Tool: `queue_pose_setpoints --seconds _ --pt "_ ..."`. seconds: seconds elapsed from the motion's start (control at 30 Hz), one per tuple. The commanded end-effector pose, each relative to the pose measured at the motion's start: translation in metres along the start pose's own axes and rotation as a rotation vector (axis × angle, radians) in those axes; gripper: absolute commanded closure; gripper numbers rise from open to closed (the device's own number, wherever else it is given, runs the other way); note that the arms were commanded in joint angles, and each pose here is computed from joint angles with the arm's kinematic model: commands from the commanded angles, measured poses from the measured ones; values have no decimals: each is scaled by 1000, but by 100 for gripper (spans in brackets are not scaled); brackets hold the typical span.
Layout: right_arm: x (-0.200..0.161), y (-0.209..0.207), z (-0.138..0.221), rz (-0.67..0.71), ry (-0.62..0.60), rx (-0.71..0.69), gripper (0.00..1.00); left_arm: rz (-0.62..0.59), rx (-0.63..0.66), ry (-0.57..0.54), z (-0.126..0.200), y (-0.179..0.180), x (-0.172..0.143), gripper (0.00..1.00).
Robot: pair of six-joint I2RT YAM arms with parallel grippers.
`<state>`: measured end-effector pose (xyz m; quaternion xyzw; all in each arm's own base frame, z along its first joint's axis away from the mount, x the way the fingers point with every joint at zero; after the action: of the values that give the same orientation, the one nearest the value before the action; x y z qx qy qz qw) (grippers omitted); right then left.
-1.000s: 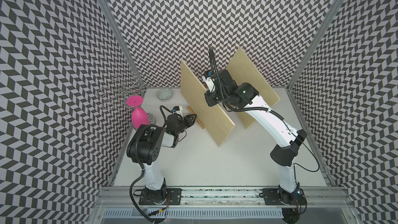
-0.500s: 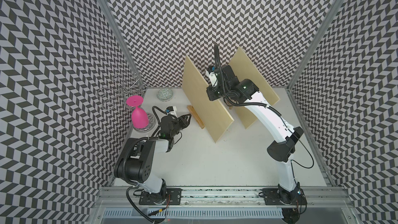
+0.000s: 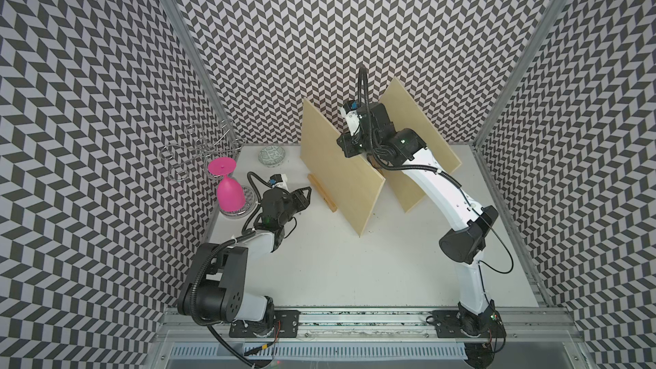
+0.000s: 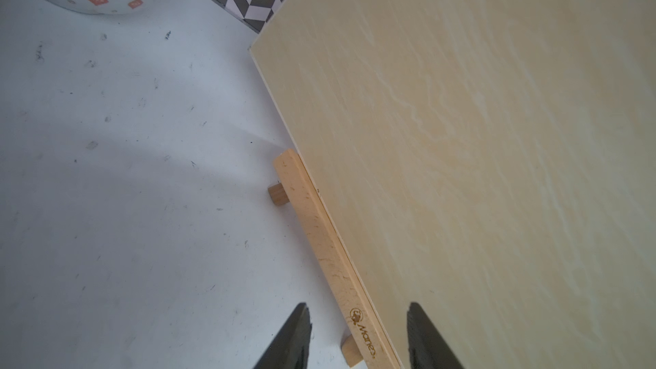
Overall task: Assemble the easel
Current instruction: Place the drawing board on the easel, then reset both arms
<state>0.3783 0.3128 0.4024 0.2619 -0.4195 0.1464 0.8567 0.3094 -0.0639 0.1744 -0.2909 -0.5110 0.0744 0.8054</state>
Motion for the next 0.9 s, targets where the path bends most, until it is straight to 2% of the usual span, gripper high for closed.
queue_pose_setpoints --seconds 0.0,0.1,0.27,0.37,0.47,0.57,0.7,0.77,0.87 --pt "-8 1 -23 -17 14 48 69 -30 64 -9 6 2 4 53" --pt "-4 -2 -16 -19 -7 9 64 -49 87 -12 13 2 4 53" --pt "20 -9 18 -33 -130 -36 51 -86 171 -29 24 6 6 50" --pt "37 -9 51 -27 -217 -35 47 -106 197 -63 31 4 11 46" --pt "49 -6 91 -18 -302 -14 38 -114 229 -87 36 4 15 42" --pt "54 -15 136 -34 -380 -65 27 -134 236 -101 39 2 19 37" --pt "43 -44 212 -95 -542 -192 8 -185 303 -121 46 4 24 28" --pt "31 -76 249 -161 -643 -318 0 -205 366 -138 50 8 25 20" --pt "-4 -128 298 -255 -815 -597 1 -233 430 -194 62 16 25 13"
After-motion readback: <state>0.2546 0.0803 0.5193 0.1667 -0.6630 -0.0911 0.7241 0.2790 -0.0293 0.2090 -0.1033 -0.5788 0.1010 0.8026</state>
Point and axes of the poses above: each gripper's point midway between its finger pads, its own z axis back along the fingers, its own y axis along the line the jaws close on, x = y × z, the point moved 10 cm from there along z, back along the fingers, and after that the axes turned 8 degrees about -z, right-handed, at the moved point
